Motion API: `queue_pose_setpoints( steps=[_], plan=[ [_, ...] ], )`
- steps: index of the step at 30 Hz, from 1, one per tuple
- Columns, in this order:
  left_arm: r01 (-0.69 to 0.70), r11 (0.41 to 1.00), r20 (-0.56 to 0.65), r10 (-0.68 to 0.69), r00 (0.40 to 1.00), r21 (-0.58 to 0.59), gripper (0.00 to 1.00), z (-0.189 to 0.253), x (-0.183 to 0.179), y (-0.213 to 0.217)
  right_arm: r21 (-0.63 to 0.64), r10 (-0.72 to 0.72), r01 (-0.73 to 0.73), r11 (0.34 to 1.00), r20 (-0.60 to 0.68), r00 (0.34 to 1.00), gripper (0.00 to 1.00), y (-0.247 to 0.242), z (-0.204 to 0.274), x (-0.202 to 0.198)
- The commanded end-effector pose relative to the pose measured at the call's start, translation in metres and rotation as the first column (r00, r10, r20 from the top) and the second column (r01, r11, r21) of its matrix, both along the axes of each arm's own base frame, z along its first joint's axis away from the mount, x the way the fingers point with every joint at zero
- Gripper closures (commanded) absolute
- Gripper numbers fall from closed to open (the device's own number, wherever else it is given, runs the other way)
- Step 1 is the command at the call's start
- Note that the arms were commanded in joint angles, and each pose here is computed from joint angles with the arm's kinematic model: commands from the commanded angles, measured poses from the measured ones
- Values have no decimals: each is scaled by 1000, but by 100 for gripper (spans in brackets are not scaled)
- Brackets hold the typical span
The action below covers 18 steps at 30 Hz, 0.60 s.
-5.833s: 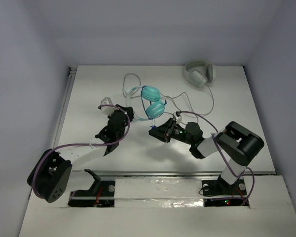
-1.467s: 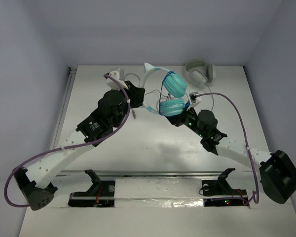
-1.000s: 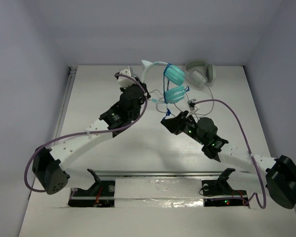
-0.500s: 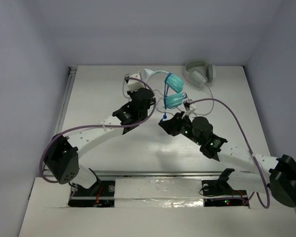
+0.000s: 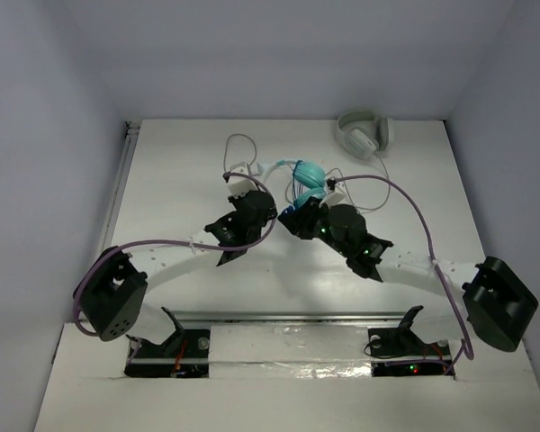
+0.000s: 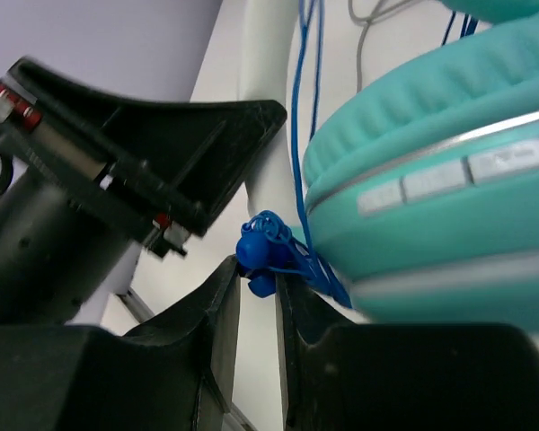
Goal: Wrap the headphones
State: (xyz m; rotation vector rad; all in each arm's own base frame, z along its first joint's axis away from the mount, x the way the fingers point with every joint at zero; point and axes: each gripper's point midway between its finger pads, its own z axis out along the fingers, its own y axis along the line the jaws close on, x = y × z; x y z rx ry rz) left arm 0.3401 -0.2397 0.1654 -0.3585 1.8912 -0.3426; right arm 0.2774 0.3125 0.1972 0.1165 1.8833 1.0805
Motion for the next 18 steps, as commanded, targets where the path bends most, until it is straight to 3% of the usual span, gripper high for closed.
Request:
queue_pose_setpoints(
  steps=[1, 6, 11, 13, 15, 18],
  plan=[
    [99, 983, 53, -92, 994, -156, 100, 29, -16, -33, 203, -137, 120, 972, 70, 988, 90, 6, 63, 33],
    [128, 978, 18, -127, 992, -166, 100, 12, -23, -49, 229, -203, 210, 951, -53, 978, 90, 10, 33, 48],
    [136, 976, -33, -143, 989, -168, 100, -10, -26, -54, 181, -309, 328, 927, -127, 943, 83, -4, 11, 58],
    [139, 976, -50, -149, 988, -165, 100, -16, -27, -56, 157, -315, 336, 929, -142, 938, 76, -2, 4, 62],
    [148, 976, -59, -159, 985, -159, 100, -17, -25, -61, 109, -325, 345, 932, -163, 931, 58, -1, -8, 64],
    [149, 979, -92, -163, 982, -140, 100, -29, -26, -62, 71, -320, 338, 939, -191, 928, 48, 5, -22, 66]
  ],
)
